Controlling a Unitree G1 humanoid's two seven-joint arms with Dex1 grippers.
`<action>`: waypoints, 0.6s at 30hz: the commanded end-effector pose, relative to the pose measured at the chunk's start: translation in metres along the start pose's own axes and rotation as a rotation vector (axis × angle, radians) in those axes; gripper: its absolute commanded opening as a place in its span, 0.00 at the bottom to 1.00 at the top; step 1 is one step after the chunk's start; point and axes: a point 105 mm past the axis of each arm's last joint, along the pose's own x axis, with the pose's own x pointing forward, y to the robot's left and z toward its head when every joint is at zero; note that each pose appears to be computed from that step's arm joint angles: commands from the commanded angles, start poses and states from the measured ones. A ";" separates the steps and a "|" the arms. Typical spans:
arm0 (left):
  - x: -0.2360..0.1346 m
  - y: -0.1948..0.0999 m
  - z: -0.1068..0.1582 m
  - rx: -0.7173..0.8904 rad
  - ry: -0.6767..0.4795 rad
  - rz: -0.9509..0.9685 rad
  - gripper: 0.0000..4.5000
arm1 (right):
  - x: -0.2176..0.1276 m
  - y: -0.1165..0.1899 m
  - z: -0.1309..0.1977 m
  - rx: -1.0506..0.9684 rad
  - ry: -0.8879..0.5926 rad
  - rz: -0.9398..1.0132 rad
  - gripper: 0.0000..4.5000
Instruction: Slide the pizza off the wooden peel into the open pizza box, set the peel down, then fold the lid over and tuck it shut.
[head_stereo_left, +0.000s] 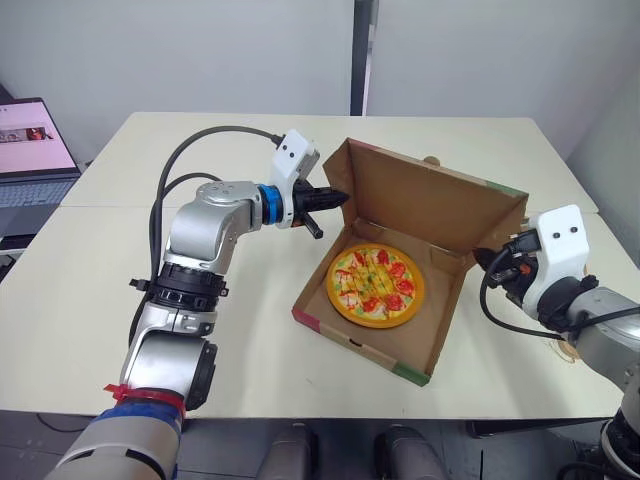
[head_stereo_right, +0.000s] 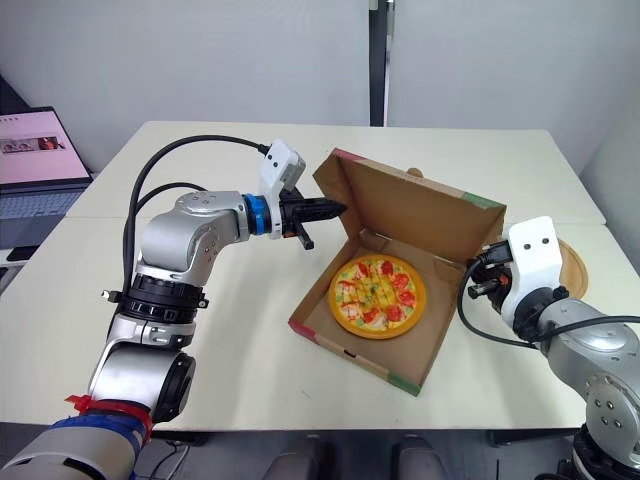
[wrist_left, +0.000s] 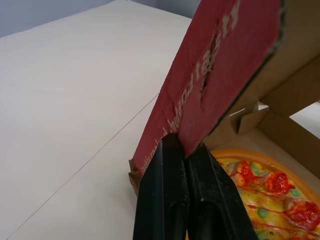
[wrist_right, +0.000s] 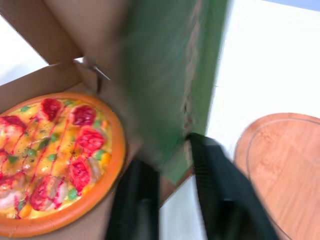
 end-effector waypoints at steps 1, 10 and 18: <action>0.002 -0.010 0.016 0.031 -0.061 -0.021 0.00 | -0.005 0.005 0.014 -0.034 -0.051 -0.005 0.00; 0.000 -0.013 0.015 0.008 -0.080 0.018 0.00 | 0.013 0.009 0.019 -0.060 -0.048 0.029 0.00; -0.003 -0.011 0.012 -0.020 -0.084 0.057 0.00 | 0.029 0.010 0.031 -0.056 -0.070 0.067 0.00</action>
